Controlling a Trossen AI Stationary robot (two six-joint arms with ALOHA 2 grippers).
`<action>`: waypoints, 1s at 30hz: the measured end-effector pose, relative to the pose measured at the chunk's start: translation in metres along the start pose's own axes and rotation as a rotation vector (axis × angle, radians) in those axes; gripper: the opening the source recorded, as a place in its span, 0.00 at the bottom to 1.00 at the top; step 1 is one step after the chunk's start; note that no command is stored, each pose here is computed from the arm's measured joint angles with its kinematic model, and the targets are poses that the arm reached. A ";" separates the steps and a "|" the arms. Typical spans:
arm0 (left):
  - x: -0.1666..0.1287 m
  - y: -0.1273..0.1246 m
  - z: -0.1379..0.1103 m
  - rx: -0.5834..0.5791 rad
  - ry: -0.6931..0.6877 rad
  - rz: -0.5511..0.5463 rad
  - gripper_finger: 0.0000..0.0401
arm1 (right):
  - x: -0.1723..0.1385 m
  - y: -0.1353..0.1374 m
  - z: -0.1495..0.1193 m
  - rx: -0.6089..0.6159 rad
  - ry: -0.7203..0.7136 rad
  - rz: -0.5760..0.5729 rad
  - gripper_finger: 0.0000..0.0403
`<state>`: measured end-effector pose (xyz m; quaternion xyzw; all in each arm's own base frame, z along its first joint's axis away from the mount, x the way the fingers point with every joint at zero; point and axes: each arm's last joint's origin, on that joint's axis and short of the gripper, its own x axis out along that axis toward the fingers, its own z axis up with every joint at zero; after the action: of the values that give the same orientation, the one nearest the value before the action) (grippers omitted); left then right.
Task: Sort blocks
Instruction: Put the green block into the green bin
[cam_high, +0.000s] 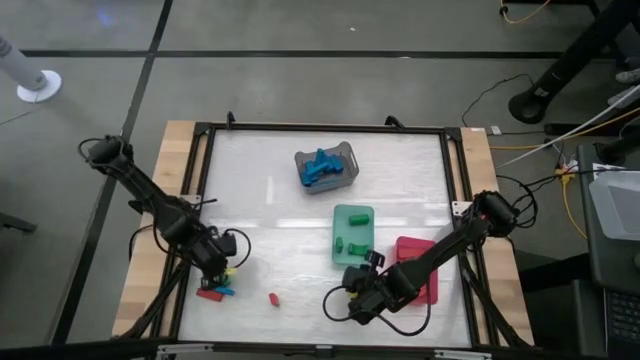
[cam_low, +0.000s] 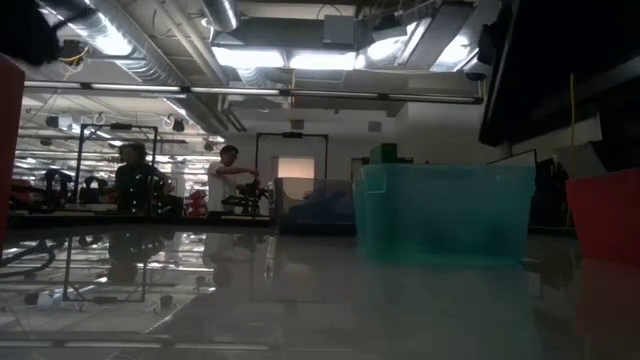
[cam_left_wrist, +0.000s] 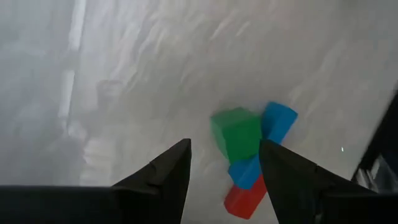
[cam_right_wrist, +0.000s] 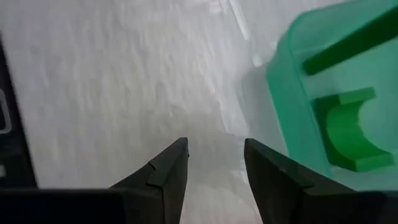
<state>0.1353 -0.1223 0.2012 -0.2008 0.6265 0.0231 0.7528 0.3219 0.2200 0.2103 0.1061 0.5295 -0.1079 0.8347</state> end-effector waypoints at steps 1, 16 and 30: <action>0.003 -0.001 -0.001 -0.030 0.009 0.012 0.44 | 0.000 0.001 0.000 0.002 -0.005 0.006 0.40; 0.039 -0.023 -0.007 -0.118 0.069 0.045 0.44 | 0.000 0.001 0.001 0.003 -0.005 0.007 0.40; 0.052 -0.023 -0.006 -0.170 0.064 0.112 0.44 | 0.000 0.001 0.001 0.003 -0.006 0.008 0.40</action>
<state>0.1472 -0.1565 0.1574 -0.2292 0.6564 0.1117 0.7101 0.3226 0.2205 0.2109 0.1093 0.5262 -0.1056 0.8367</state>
